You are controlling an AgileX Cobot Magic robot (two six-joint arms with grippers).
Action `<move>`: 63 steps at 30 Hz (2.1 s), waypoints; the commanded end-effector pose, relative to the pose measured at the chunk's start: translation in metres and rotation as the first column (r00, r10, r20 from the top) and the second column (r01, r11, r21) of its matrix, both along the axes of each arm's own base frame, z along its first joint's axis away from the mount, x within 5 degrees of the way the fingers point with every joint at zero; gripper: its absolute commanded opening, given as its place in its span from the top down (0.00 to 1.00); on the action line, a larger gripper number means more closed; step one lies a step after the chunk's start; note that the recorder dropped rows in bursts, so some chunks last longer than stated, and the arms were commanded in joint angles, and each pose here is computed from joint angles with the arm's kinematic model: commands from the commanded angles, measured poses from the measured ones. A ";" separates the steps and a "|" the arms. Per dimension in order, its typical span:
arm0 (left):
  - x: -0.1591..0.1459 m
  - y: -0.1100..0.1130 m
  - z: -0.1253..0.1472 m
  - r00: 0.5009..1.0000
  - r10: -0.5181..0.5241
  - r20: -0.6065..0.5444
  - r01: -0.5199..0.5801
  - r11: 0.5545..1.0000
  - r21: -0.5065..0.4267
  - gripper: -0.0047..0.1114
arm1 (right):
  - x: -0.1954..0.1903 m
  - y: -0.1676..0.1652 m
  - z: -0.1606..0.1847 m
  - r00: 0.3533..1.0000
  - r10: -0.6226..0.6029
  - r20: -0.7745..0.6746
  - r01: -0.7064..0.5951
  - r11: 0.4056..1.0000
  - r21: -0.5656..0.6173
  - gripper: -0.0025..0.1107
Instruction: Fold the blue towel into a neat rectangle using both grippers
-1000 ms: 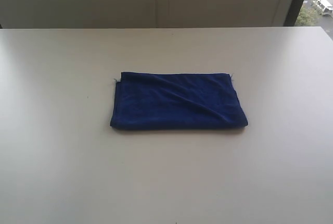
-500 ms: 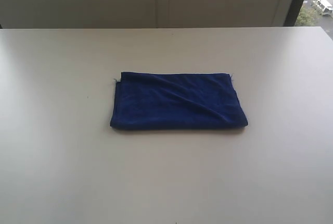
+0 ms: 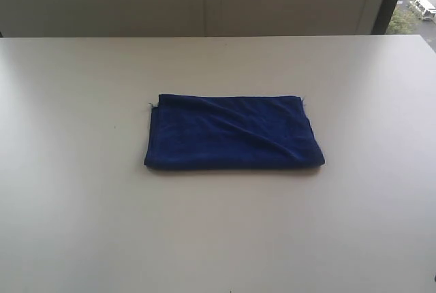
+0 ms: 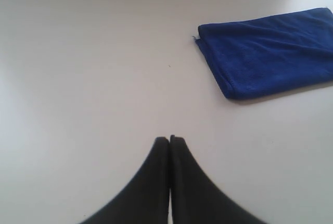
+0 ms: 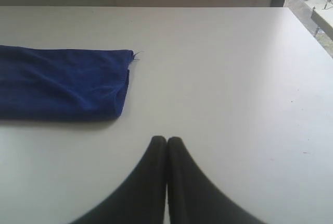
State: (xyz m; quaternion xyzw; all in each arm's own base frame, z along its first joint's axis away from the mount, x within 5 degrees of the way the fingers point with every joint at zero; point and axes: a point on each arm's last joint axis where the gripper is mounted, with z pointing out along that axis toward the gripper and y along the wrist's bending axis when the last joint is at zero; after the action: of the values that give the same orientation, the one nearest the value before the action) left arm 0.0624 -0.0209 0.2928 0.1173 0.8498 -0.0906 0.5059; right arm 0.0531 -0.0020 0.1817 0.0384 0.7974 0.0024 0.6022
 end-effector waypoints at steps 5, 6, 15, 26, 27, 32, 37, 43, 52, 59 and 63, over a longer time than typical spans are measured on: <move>-0.001 0.000 -0.002 1.000 0.004 -0.006 -0.004 1.000 -0.006 0.96 | 0.000 0.000 0.000 1.000 -0.008 0.014 0.008 1.000 0.005 0.98; -0.001 0.000 -0.002 1.000 0.004 -0.004 -0.004 1.000 -0.007 0.96 | 0.000 0.000 0.000 1.000 -0.008 0.014 0.008 1.000 0.005 0.98; -0.021 0.007 0.005 0.993 0.030 0.114 -0.026 0.999 -0.040 0.96 | 0.000 0.000 0.000 1.000 -0.008 0.014 0.008 1.000 0.005 0.98; -0.055 0.016 0.010 0.939 0.165 0.301 -0.144 0.985 -0.091 0.96 | 0.000 0.000 0.000 1.000 -0.008 0.015 0.008 1.000 0.005 0.98; -0.058 0.017 0.010 0.934 0.170 0.314 -0.147 0.985 -0.095 0.96 | 0.000 0.000 0.000 1.000 -0.008 0.015 0.008 1.000 0.005 0.98; -0.058 0.017 0.010 0.933 0.174 0.316 -0.152 0.984 -0.095 0.96 | 0.000 0.000 0.000 1.000 -0.008 0.015 0.008 1.000 0.005 0.98; -0.058 0.017 0.010 0.933 0.174 0.316 -0.152 0.984 -0.096 0.96 | 0.000 0.000 0.000 1.000 -0.008 0.017 0.008 1.000 0.005 0.98; -0.029 0.015 -0.033 0.920 0.190 0.342 -0.162 0.981 -0.110 0.96 | 0.000 0.000 0.000 1.000 -0.008 0.017 0.008 1.000 0.005 0.98; -0.013 0.013 -0.111 0.972 0.187 0.146 -0.181 0.982 -0.053 0.96 | 0.000 0.000 0.000 1.000 -0.008 0.017 0.008 1.000 0.005 0.98; -0.011 0.013 -0.126 0.975 0.188 0.120 -0.184 0.982 -0.047 0.96 | 0.000 0.000 0.000 1.000 -0.008 0.017 0.008 1.000 0.005 0.98; -0.011 0.013 -0.126 0.974 0.189 0.124 -0.184 0.982 -0.049 0.96 | 0.000 0.000 0.000 1.000 -0.008 0.017 0.008 1.000 0.005 0.98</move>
State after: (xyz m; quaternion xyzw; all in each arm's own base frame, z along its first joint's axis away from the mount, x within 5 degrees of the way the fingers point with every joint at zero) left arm 0.0512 -0.0076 0.1673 0.0383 0.8226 -0.0479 0.5654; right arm 0.0531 -0.0020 0.1819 0.0384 0.7968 0.0023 0.6030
